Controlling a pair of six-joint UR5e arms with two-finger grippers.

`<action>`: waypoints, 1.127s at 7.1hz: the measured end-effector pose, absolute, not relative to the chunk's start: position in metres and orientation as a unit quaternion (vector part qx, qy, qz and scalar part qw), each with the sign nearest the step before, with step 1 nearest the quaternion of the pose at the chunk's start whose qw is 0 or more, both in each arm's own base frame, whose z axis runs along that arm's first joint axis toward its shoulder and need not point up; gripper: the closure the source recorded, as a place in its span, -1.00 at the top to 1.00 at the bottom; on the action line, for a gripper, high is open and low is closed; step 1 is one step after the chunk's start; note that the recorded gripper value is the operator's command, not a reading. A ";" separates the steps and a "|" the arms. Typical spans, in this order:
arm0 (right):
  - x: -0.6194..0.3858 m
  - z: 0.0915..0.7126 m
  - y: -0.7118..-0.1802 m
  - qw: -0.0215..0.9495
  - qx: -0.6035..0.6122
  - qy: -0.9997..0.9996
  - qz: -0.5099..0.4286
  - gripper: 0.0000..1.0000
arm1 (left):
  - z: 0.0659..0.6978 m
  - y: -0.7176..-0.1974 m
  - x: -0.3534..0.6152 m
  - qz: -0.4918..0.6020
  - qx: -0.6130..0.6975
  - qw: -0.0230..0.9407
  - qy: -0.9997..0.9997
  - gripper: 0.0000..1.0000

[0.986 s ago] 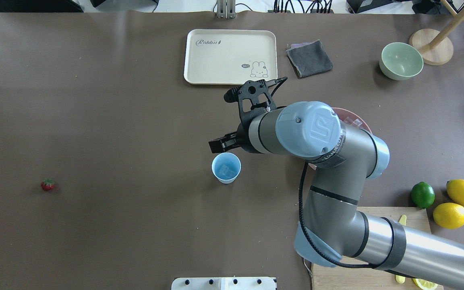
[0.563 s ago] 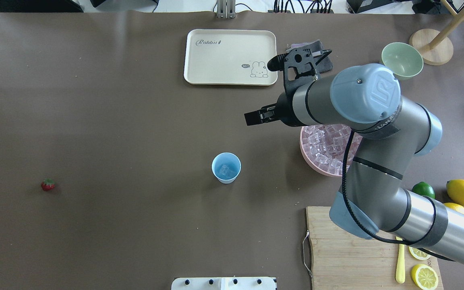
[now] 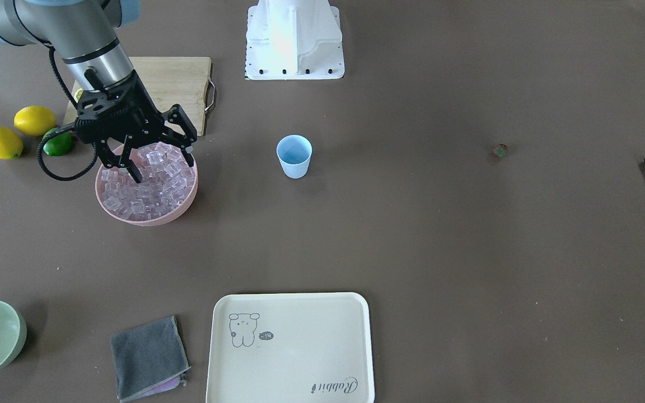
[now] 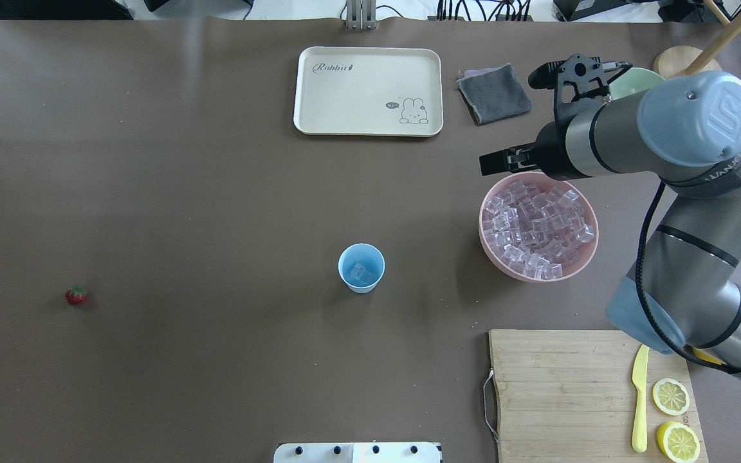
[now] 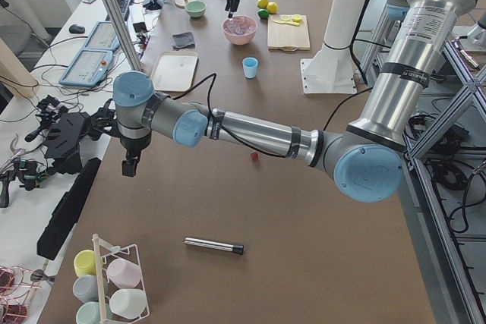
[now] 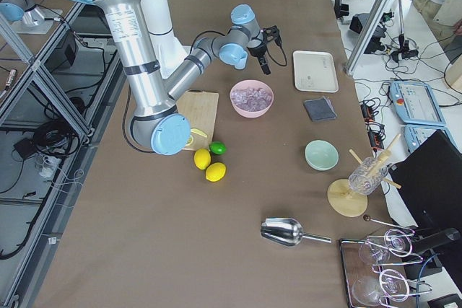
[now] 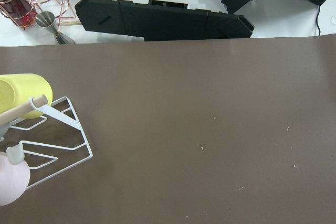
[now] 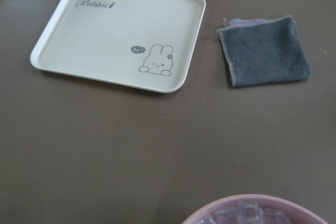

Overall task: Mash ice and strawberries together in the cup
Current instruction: 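Move the empty right gripper back over the pink ice bowl, then lower the right gripper into the bowl and grasp another ice cube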

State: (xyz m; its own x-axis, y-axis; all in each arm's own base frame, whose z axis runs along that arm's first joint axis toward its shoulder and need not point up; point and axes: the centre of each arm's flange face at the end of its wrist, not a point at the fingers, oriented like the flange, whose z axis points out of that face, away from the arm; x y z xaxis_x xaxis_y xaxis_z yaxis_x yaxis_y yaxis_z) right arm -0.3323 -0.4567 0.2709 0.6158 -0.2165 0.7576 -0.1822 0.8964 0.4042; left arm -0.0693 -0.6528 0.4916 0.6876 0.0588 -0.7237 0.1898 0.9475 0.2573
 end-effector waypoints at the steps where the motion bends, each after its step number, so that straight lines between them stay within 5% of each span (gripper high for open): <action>1: -0.323 0.286 -0.453 0.876 0.222 -0.429 -0.001 0.99 | 0.487 -0.655 -0.067 -0.033 0.161 0.904 0.394 0.96; 8: -0.351 0.334 -0.421 0.898 0.208 -0.385 0.047 0.99 | 0.473 -0.660 -0.056 -0.020 0.169 0.903 0.396 0.96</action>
State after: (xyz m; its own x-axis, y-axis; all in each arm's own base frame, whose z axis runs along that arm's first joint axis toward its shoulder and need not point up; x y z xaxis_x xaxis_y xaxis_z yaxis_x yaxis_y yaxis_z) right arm -0.3508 -0.4211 0.3336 0.6993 -0.0751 0.7109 -0.2453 0.9089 0.3373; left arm -0.0561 -0.6604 0.4726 0.6863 0.0972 -0.7208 0.1700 0.9421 0.2889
